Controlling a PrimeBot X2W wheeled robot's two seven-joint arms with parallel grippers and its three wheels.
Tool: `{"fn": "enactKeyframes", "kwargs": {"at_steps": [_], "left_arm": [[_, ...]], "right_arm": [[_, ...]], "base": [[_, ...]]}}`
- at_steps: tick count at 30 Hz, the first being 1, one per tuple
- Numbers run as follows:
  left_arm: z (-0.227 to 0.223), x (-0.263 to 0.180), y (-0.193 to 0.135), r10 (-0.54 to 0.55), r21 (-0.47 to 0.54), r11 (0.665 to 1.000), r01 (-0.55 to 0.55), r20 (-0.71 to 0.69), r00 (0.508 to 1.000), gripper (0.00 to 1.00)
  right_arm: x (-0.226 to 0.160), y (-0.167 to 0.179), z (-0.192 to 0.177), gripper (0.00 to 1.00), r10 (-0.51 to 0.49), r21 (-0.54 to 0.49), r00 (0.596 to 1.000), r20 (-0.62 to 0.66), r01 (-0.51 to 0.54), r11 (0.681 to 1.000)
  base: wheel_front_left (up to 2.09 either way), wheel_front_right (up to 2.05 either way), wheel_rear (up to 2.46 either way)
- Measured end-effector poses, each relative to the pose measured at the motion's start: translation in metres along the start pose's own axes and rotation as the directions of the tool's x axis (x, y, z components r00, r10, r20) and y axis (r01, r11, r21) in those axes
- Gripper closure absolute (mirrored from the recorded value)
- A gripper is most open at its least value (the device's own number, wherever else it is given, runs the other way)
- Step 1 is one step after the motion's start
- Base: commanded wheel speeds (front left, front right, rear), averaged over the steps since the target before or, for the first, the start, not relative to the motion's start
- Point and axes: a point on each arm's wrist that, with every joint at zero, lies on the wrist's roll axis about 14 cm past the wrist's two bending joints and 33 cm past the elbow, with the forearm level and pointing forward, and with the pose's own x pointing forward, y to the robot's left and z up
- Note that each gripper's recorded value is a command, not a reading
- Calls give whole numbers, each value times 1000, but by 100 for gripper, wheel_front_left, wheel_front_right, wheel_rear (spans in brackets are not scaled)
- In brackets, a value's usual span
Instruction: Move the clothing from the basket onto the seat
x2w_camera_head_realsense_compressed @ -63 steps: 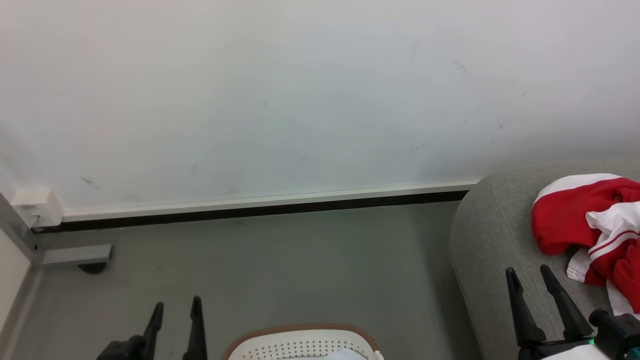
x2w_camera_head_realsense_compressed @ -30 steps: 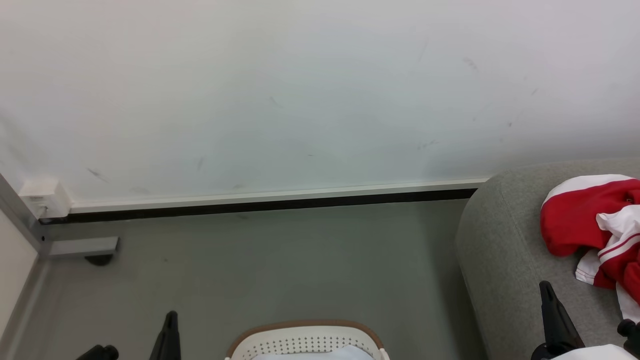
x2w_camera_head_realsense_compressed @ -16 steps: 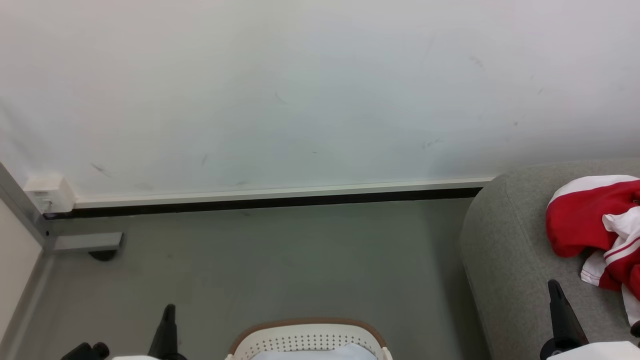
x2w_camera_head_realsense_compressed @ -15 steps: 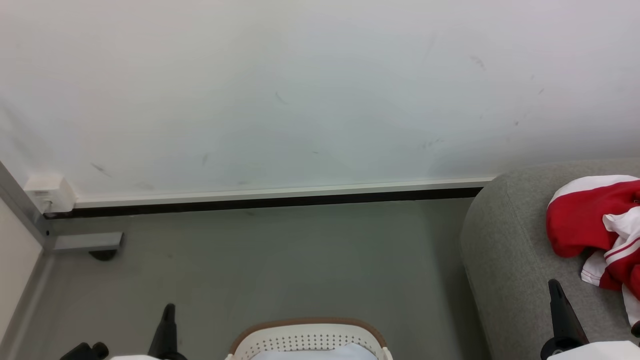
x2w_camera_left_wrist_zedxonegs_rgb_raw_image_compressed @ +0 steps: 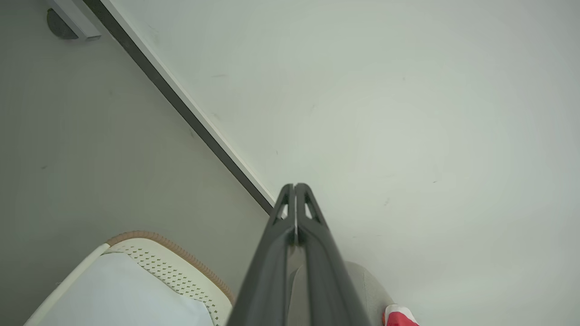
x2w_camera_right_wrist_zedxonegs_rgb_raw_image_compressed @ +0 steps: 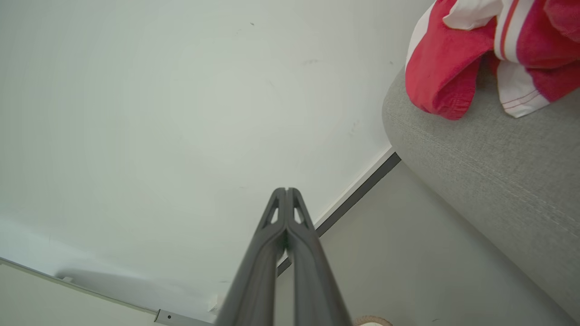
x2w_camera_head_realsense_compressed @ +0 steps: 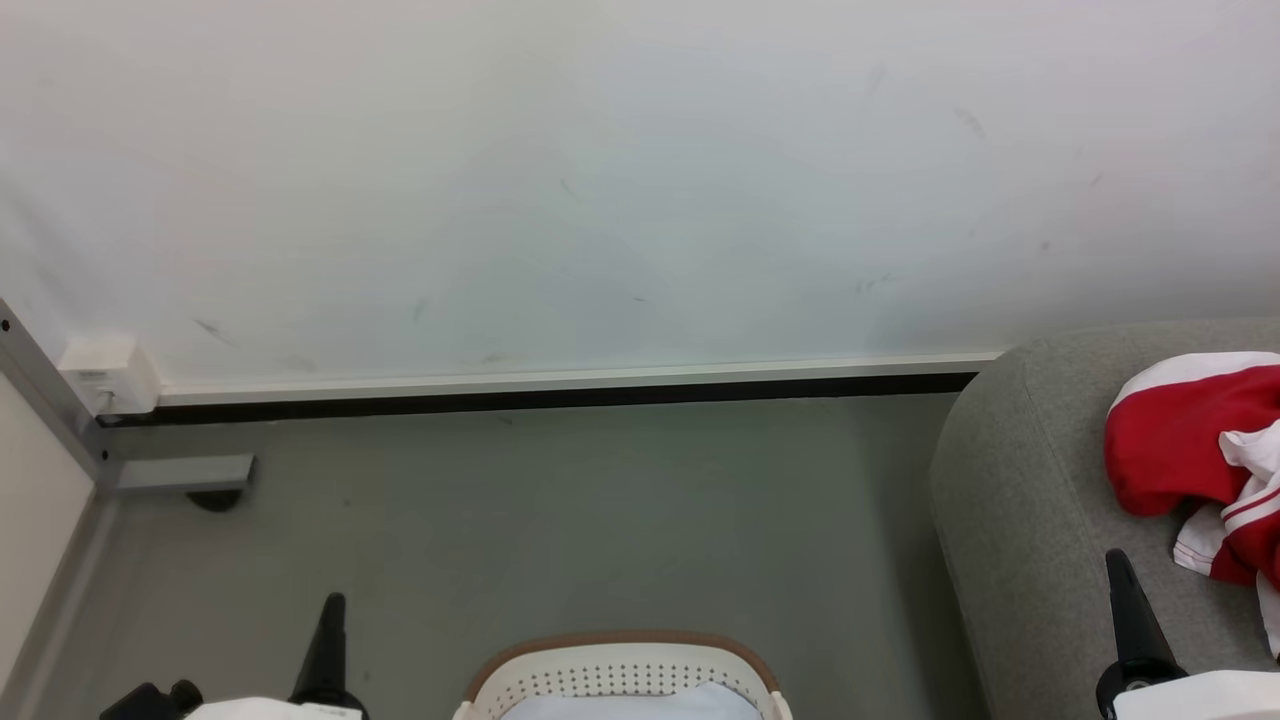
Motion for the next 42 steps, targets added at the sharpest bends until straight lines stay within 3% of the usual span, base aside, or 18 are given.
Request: {"fn": "enactKeyframes", "kwargs": {"at_steps": [21,42], "left_arm": [[9,3,-2,-18,-207,978,18,2,1000,100],[20,5,-6,-48,-376,925,53,23,999,100]], "right_arm": [[6,0,1,100,-6,190,1000,-6,7,982],[14,4,-1,100,8,343,1000,-15,-2,939]], "base": [[0,0,0],[0,0,0]]}}
